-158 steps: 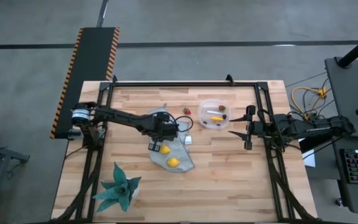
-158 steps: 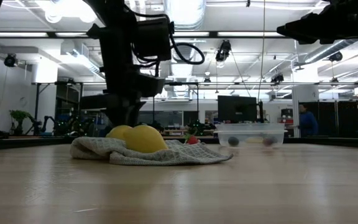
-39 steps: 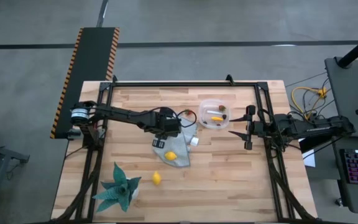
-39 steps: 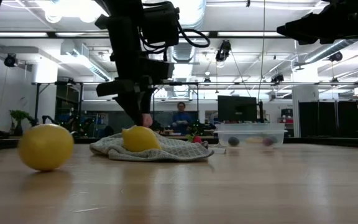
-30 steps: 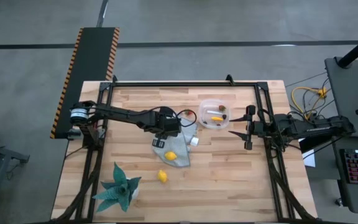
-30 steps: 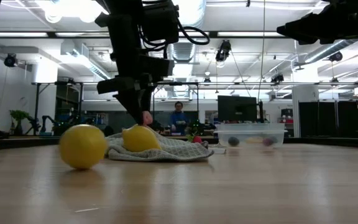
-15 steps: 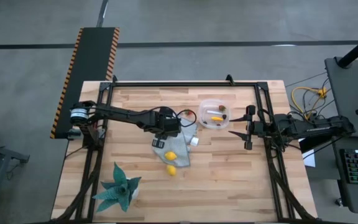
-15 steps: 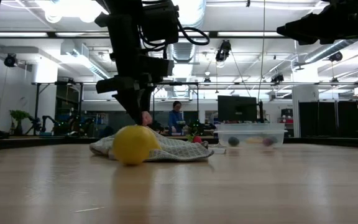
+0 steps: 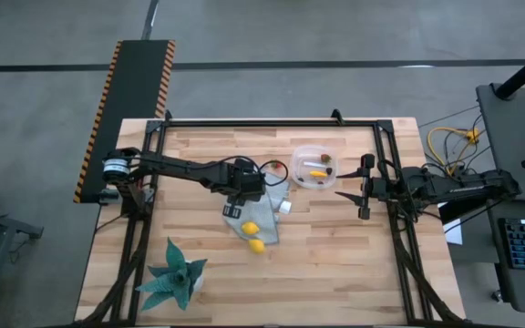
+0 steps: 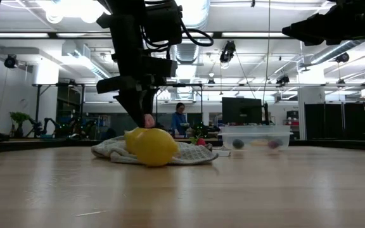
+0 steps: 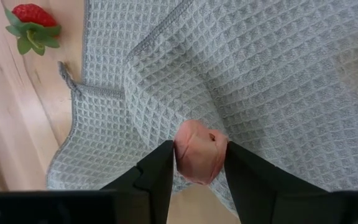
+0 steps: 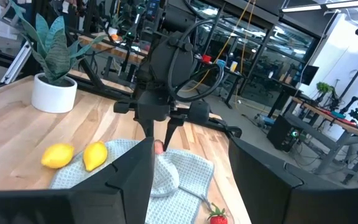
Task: Pick and placing Produce into tupperware
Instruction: Put the pink peach into the transparent bin
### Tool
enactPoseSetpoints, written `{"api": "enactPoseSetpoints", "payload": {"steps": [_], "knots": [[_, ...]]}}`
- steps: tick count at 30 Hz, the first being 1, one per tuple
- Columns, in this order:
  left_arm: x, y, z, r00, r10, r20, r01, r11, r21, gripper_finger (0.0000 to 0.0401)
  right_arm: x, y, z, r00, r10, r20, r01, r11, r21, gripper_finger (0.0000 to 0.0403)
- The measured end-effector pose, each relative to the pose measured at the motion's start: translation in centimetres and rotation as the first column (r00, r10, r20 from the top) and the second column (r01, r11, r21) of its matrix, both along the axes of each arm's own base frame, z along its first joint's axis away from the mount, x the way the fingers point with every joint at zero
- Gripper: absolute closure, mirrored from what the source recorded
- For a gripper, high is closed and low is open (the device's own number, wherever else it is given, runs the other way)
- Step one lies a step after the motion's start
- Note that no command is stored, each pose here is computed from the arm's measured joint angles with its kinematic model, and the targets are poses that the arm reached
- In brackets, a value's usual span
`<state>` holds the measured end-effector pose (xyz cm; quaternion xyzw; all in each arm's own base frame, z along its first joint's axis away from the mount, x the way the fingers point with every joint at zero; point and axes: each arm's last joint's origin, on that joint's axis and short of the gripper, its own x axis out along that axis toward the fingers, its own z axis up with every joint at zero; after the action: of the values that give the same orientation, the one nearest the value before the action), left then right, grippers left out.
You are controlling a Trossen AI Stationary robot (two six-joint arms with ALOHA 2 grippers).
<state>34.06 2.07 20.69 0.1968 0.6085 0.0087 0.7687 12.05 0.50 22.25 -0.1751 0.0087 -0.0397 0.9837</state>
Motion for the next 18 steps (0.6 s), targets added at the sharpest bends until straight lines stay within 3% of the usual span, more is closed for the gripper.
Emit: {"api": "enactPoseSetpoints", "payload": {"steps": [7, 18], "knots": [[-0.04, 0.0, -0.08, 1.0, -0.001, -0.003, 0.001, 1.0, -0.001, 0.0269, 0.0, 0.0, -0.01, 1.0, 0.0, -0.001, 0.0, 1.0, 0.0, 0.0204], [-0.17, 0.0, -0.3, 1.0, 0.0, -0.01, 0.0, 1.0, 0.001, 0.0176, 0.0, 0.0, 0.0, 1.0, 0.0, 0.0, 0.0, 1.0, 0.0, 0.0204]]}}
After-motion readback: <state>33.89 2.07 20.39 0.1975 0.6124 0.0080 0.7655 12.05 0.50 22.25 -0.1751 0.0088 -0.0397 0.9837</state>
